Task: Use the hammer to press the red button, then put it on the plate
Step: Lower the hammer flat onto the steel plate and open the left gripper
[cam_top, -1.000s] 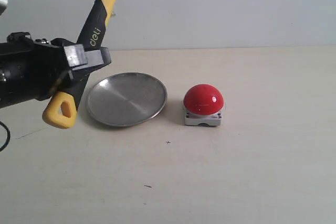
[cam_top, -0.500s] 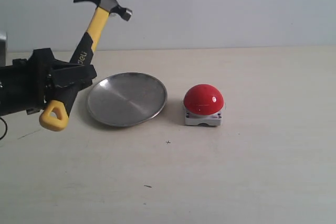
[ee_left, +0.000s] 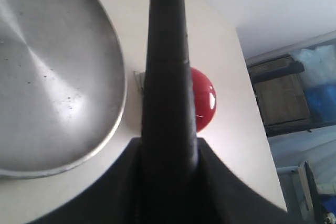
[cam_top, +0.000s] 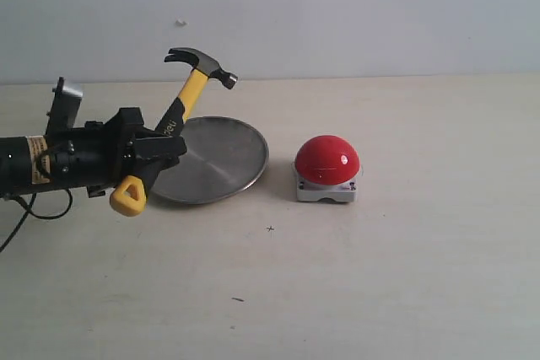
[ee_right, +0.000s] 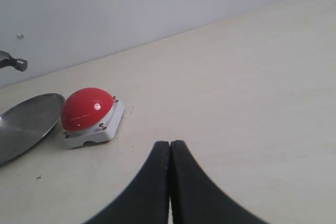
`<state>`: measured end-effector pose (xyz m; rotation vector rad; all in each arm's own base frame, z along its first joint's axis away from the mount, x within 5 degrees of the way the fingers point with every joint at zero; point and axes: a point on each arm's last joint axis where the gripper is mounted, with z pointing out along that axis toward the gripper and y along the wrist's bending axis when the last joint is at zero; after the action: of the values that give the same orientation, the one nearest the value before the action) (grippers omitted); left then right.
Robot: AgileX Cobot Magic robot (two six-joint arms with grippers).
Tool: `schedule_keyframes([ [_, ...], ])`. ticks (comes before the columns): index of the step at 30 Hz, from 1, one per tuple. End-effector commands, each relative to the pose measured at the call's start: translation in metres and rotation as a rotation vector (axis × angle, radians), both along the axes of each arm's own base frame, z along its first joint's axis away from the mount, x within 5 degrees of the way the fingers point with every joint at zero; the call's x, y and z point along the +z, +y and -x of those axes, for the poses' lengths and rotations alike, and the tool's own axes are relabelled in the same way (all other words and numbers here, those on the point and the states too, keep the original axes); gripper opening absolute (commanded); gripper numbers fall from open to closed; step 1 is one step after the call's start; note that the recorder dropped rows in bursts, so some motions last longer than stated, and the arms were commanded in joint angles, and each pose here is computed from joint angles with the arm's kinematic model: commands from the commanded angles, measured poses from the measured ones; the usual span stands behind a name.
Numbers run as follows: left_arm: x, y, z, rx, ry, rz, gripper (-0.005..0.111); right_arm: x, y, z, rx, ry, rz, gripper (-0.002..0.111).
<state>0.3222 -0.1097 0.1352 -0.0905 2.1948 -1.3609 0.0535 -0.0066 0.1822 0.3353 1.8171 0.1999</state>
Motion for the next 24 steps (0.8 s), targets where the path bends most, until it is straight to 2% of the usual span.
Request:
schedule_keyframes([
  [1, -0.005, -0.004, -0.012, -0.023, -0.048, 0.037, 0.0, -0.001, 0.0, 0.0, 0.004, -0.006, -0.003, 0.0],
  [3, -0.011, -0.004, -0.016, -0.023, -0.052, -0.001, 0.0, -0.001, 0.0, 0.0, 0.004, -0.006, -0.003, 0.0],
  [8, -0.018, -0.03, -0.023, -0.083, -0.092, -0.09, 0.0, -0.001, 0.0, 0.0, 0.004, -0.006, -0.003, 0.0],
  [13, -0.02, -0.044, -0.031, -0.062, -0.091, -0.222, 0.0, -0.001, 0.0, 0.0, 0.004, -0.006, -0.003, 0.0],
  [24, -0.025, -0.043, -0.034, 0.005, -0.038, -0.233, 0.0, -0.001, 0.0, 0.0, 0.004, -0.006, -0.003, 0.0],
])
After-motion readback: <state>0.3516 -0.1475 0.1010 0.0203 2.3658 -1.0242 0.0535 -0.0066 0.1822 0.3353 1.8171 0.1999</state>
